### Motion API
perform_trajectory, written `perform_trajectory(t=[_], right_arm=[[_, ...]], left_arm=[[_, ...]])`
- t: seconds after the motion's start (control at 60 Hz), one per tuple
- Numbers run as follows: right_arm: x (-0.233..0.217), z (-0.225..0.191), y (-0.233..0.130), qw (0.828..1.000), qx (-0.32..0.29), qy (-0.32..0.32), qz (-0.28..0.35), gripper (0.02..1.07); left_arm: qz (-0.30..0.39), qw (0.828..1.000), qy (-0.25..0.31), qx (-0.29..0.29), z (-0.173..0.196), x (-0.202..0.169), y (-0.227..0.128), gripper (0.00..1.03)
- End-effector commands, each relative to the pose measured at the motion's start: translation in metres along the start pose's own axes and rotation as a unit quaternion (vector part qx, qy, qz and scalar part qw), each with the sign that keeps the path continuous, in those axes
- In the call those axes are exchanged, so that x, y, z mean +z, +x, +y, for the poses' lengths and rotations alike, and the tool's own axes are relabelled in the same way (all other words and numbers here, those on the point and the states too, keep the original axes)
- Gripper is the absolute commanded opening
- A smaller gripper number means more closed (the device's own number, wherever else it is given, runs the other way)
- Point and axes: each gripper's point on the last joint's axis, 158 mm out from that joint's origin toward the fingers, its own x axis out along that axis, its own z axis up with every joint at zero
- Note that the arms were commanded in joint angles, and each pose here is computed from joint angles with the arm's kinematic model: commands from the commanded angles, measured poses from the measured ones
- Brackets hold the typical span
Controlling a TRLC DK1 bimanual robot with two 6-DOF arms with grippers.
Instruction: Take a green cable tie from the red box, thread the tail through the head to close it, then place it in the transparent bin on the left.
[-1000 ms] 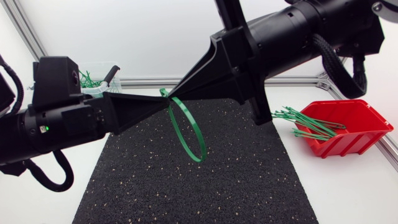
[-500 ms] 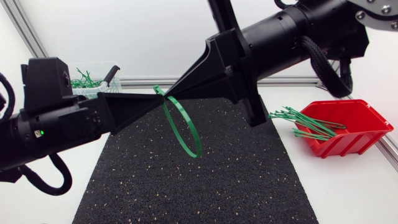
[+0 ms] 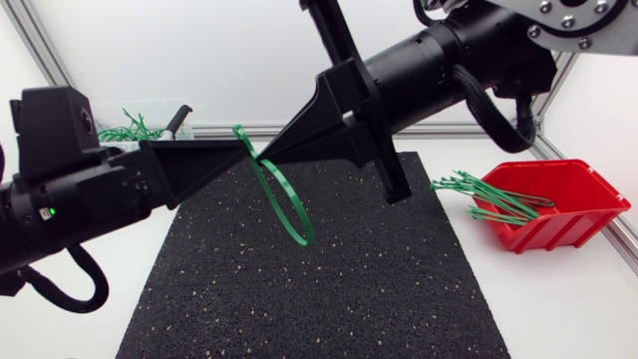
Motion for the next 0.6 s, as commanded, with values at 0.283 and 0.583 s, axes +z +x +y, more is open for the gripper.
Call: perform_trajectory(t=[0.283,0.583], right_arm=[[-0.008,0.028,-0.01,0.999,0.028,-0.025,-0.012,0.08],[-0.013,0.038,-0.015,0.999,0.04,-0.033,-0.016,0.08]], left_arm=[[0.02,0.999,0.017,-0.027,-0.012,-0.018,0.0,0.04],[0.02,0.999,0.021,-0.026,-0.013,-0.018,0.001,0.04]])
